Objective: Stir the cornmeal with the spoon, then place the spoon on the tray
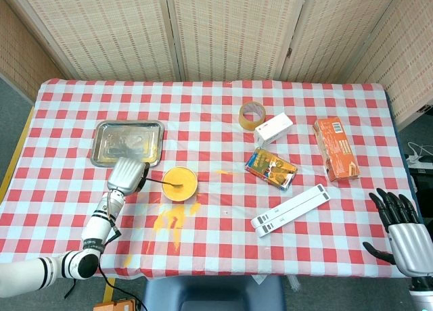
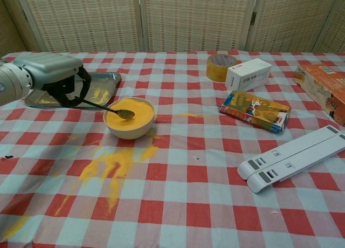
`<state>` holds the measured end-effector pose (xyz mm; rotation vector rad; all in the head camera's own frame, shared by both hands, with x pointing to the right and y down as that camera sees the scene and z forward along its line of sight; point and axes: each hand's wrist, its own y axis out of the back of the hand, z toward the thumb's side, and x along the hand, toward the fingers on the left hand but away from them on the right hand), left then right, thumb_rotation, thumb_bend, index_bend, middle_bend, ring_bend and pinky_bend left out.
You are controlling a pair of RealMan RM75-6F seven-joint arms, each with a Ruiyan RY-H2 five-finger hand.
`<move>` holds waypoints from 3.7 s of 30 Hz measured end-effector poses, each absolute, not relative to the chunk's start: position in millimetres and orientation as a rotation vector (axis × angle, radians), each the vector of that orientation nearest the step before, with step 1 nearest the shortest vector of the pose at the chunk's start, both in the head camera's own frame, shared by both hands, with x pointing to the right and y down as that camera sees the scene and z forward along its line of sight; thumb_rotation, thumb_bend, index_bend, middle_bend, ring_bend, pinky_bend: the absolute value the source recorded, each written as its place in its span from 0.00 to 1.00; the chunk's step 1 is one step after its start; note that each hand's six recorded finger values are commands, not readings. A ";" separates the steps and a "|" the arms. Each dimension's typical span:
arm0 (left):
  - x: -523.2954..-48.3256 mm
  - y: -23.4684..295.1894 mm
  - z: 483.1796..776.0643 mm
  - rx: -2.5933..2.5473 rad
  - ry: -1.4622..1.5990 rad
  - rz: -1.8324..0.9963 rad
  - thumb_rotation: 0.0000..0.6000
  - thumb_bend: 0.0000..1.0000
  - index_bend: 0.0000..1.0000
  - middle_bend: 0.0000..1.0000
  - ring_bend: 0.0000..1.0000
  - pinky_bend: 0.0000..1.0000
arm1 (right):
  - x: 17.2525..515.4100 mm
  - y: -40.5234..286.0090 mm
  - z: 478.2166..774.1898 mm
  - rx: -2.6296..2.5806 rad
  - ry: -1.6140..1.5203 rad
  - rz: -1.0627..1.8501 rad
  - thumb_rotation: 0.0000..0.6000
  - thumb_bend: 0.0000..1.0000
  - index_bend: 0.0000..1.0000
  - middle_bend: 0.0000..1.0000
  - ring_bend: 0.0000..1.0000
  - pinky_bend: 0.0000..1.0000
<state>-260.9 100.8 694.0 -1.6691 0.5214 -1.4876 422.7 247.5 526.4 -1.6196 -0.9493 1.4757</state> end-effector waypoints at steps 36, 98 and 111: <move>-244.9 80.0 691.1 -1.550 0.542 -1.512 1.00 0.80 0.87 1.00 1.00 1.00 | 425.1 246.8 519.3 -1.609 -0.972 1.460 1.00 0.05 0.00 0.00 0.00 0.00; -242.0 76.7 682.6 -1.342 0.440 -1.464 1.00 0.80 0.87 1.00 1.00 1.00 | 425.6 246.2 519.0 -1.605 -0.975 1.461 1.00 0.05 0.00 0.00 0.00 0.00; -231.8 82.2 685.9 -1.213 0.358 -1.457 1.00 0.80 0.87 1.00 1.00 1.00 | 426.8 245.8 516.0 -1.601 -0.986 1.453 1.00 0.05 0.00 0.00 0.00 0.00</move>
